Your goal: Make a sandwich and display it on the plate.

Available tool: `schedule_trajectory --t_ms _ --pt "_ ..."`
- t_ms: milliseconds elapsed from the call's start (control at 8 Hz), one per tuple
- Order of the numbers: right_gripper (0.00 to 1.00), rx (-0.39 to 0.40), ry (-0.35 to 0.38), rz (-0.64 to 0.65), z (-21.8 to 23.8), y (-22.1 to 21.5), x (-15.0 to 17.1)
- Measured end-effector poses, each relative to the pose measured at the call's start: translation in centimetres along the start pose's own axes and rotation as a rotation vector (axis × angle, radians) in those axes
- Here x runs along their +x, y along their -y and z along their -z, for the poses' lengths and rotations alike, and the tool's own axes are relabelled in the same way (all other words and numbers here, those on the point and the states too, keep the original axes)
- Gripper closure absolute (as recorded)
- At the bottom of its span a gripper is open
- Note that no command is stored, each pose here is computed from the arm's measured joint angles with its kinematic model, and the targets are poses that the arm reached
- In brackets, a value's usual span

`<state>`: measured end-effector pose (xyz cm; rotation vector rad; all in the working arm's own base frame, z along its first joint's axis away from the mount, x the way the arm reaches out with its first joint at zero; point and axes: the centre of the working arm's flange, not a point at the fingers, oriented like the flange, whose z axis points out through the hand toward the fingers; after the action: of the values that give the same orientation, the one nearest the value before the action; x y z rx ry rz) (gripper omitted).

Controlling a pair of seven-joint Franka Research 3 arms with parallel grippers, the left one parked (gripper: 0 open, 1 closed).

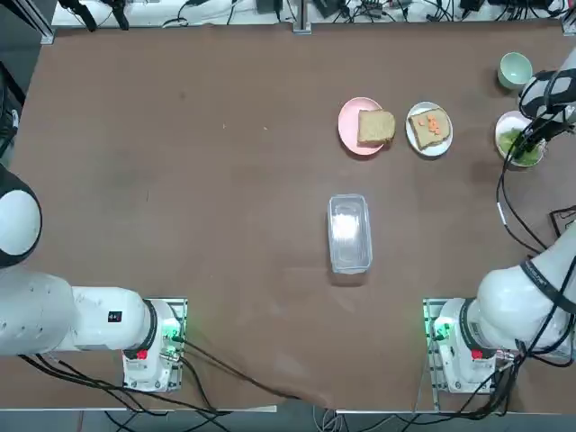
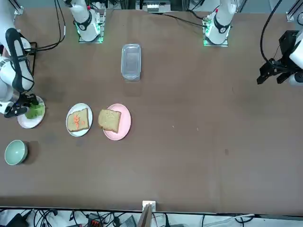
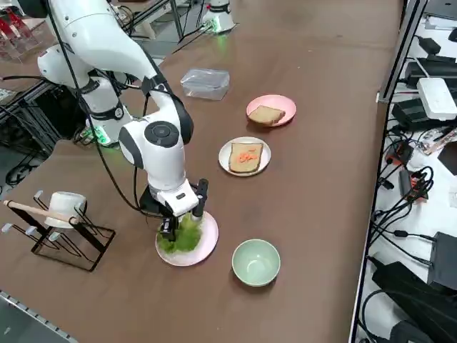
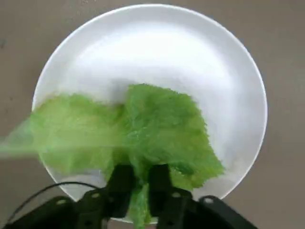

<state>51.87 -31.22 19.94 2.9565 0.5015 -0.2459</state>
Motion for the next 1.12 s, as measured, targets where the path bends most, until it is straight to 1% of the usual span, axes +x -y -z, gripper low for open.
schedule_trajectory --t_ms 125,375,500,750,1000,1125 --pt "0.91 -0.009 -0.008 0.015 0.5 -0.3 0.2" --pt "0.92 -0.021 -0.017 0.03 3.1 -1.4 0.4" --pt "0.92 -0.023 -0.02 0.035 5.3 -2.0 0.4" --pt "0.92 -0.035 -0.042 0.039 10.9 -2.6 0.5" --pt "0.95 -0.053 -0.085 0.06 17.2 -2.0 2.1" --pt "0.95 -0.048 -0.109 0.072 20.4 -1.4 3.2"
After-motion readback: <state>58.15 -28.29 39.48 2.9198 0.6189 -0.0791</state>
